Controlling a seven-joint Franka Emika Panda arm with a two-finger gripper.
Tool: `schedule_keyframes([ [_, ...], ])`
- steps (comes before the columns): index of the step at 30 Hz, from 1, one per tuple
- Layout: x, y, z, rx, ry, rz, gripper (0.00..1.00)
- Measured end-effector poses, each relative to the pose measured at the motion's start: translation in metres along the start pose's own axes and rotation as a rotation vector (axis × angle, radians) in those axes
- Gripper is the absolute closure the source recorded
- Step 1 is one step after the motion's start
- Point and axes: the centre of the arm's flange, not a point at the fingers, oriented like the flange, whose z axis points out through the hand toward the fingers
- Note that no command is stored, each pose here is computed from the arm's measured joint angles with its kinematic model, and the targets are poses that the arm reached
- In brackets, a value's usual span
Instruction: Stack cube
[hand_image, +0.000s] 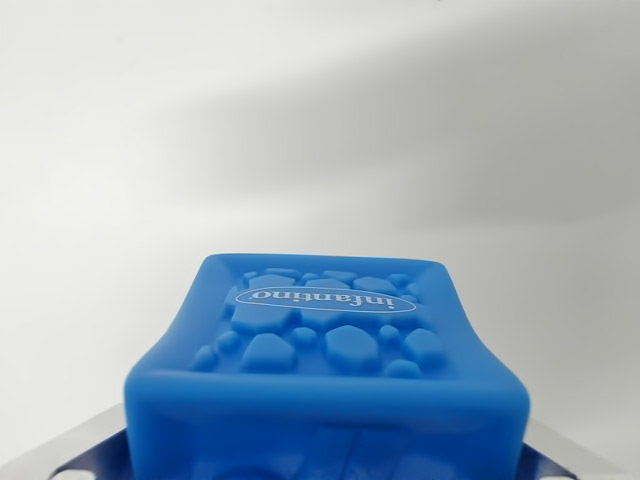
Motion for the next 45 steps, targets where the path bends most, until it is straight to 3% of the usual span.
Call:
schedule_keyframes([
  [45,-0.052,0.016,-0.012,0.0003,0.0000,-0.313,1.00],
])
